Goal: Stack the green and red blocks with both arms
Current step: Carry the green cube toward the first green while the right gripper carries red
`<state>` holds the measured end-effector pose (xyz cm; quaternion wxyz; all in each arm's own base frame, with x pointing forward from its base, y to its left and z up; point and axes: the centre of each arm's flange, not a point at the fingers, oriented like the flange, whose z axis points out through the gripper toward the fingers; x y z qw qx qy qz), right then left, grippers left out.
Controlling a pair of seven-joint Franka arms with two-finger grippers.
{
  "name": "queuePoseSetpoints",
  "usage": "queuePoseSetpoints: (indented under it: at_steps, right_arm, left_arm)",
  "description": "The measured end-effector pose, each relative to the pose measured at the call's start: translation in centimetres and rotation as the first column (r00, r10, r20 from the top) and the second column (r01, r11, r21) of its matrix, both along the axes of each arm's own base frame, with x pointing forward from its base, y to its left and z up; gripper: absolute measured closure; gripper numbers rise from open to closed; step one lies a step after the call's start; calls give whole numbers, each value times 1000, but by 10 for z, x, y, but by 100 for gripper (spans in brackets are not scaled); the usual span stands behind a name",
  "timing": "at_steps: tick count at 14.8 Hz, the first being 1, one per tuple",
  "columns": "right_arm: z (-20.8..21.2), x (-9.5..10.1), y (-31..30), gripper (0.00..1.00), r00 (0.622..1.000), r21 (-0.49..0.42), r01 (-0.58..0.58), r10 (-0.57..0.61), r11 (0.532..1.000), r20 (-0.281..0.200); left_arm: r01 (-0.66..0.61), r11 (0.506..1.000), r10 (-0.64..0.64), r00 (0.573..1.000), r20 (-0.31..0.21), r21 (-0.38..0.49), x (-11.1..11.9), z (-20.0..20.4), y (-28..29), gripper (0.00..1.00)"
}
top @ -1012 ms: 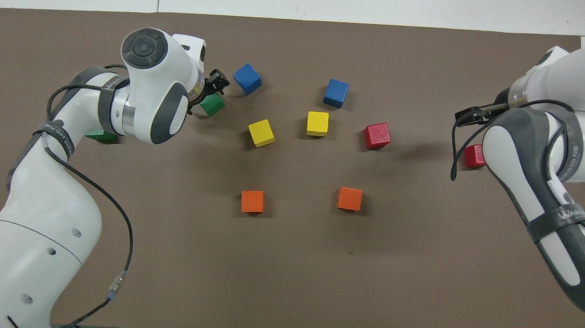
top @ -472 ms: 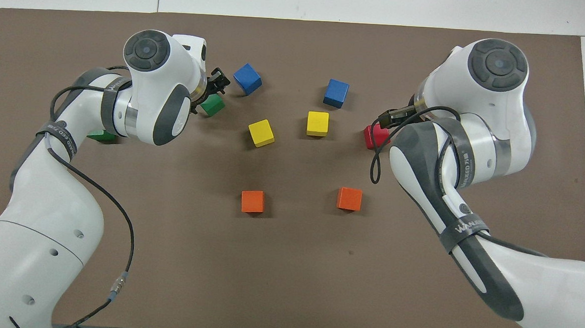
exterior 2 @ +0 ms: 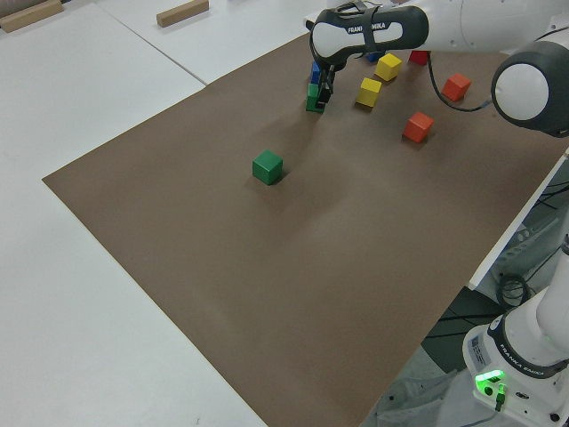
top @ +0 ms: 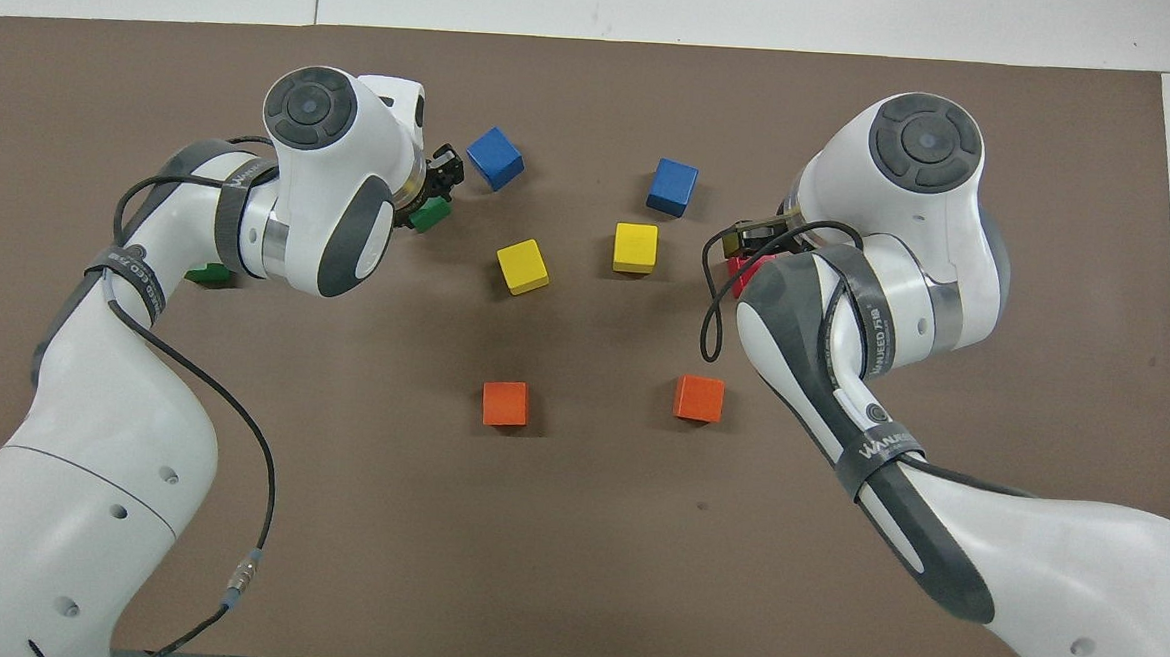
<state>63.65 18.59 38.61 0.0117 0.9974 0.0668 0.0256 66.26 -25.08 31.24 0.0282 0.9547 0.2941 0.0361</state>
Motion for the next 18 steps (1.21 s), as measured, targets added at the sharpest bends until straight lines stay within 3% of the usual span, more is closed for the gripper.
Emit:
queuePoseSetpoints:
  at_steps: [4,7,10,13,18]
  right_arm:
    - [-4,-1,13,0,1000,43,7,-7,999,-2]
    - [-17,1,16,0,1000,47,7,-7,999,-3]
    - [-39,7,13,0,1000,45,15,-15,999,-1]
    - [-50,10,9,0,1000,43,22,-22,999,-3]
    - [-62,9,10,0,1000,43,20,-20,999,-5]
  left_arm:
    - [19,995,-12,997,-70,93,1,17,12,44]
    - [46,993,-37,996,-85,111,3,44,24,44]
    - [139,983,-123,984,-131,122,1,89,75,44]
    - [236,967,-219,961,-168,91,-9,121,150,44]
    - [424,905,-422,889,-176,-26,-27,122,233,44]
